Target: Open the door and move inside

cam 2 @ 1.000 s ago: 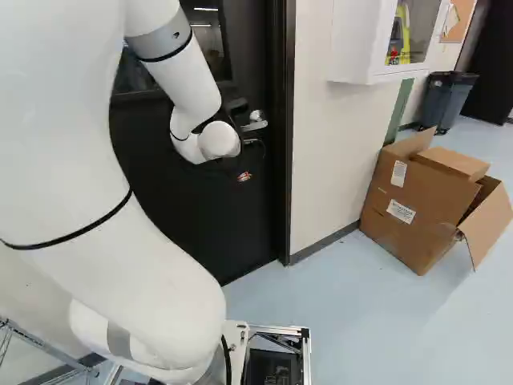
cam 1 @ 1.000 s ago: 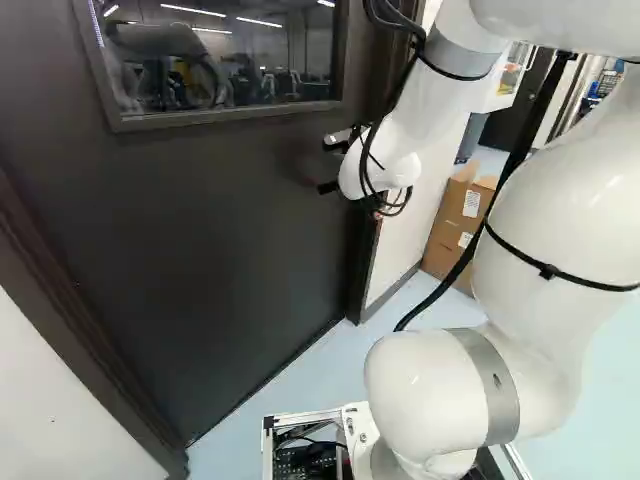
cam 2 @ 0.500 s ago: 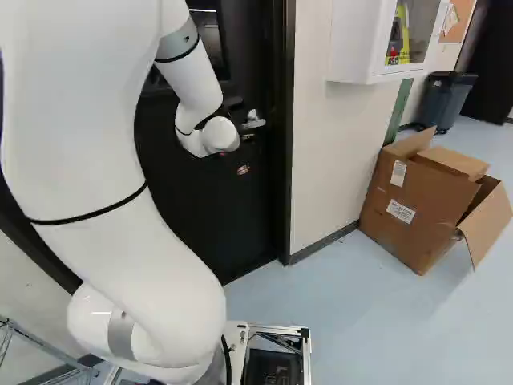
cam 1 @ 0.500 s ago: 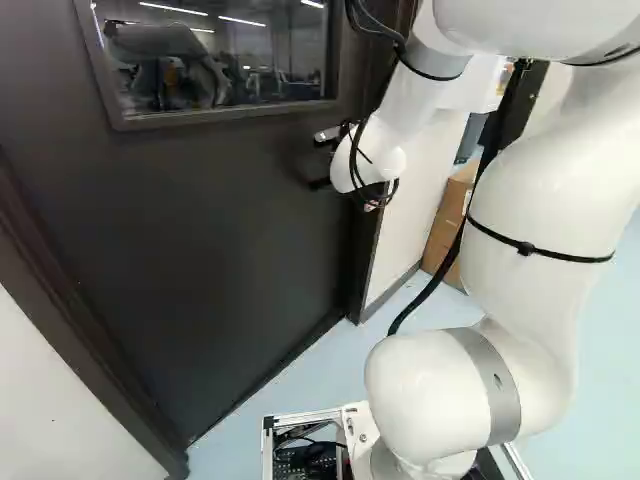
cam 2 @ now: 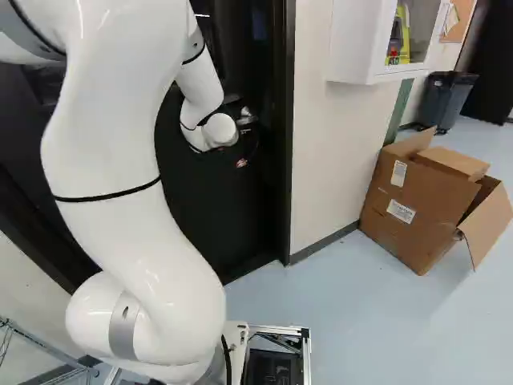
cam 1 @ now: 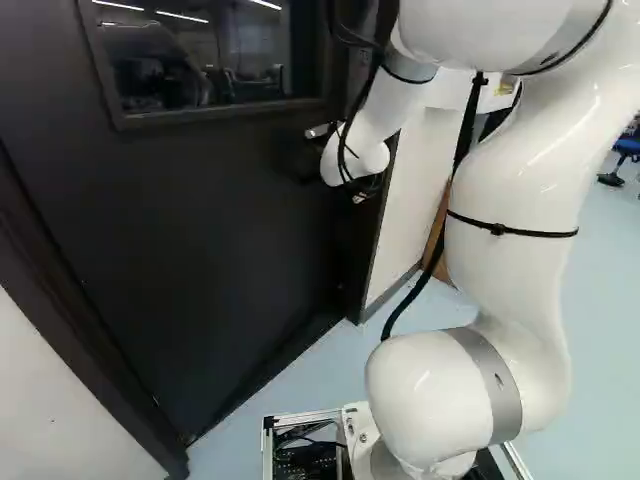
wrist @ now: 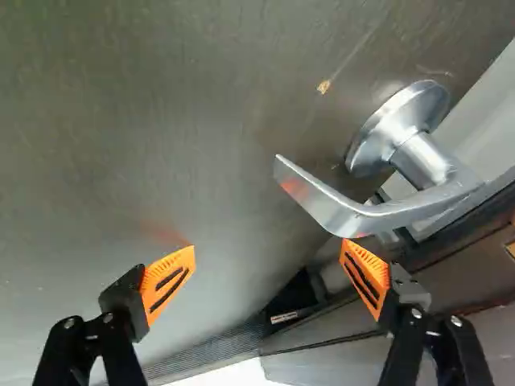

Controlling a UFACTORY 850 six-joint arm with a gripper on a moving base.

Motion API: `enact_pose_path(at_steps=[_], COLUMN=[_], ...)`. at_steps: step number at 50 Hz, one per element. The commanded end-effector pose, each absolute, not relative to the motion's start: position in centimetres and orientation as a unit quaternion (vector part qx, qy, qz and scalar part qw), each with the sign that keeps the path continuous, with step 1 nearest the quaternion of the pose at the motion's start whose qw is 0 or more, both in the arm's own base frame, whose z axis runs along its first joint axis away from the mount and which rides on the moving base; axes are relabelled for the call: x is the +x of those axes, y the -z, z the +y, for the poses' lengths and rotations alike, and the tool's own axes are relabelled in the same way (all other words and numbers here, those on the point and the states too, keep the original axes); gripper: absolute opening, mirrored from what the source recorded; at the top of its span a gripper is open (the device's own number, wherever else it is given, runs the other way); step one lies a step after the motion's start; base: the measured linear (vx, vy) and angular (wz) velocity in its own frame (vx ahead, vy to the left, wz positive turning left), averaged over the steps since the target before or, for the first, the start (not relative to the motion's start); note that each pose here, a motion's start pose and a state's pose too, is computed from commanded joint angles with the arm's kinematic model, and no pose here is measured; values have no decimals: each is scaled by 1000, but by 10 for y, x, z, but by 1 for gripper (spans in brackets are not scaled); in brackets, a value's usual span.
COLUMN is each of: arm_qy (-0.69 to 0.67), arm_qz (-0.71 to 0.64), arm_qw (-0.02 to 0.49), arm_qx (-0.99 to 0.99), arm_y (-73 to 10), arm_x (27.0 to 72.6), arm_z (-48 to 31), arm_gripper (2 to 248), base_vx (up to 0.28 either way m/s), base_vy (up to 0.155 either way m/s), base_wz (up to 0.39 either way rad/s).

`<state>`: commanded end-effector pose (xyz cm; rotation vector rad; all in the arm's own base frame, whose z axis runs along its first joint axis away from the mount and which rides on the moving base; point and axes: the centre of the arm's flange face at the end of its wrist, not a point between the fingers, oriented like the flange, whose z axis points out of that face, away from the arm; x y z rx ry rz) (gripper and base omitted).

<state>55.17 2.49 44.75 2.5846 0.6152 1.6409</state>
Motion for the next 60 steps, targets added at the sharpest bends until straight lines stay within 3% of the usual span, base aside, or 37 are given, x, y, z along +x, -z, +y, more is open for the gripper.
enact_pose_path(at_steps=[60], arm_qy=[-545], arm_qz=[248], arm_qw=[-21], arm_qx=[800], arm_y=[-439], arm_x=[637], arm_z=[109], arm_gripper=[247], base_vx=[0], base_vy=[0], base_wz=[0])
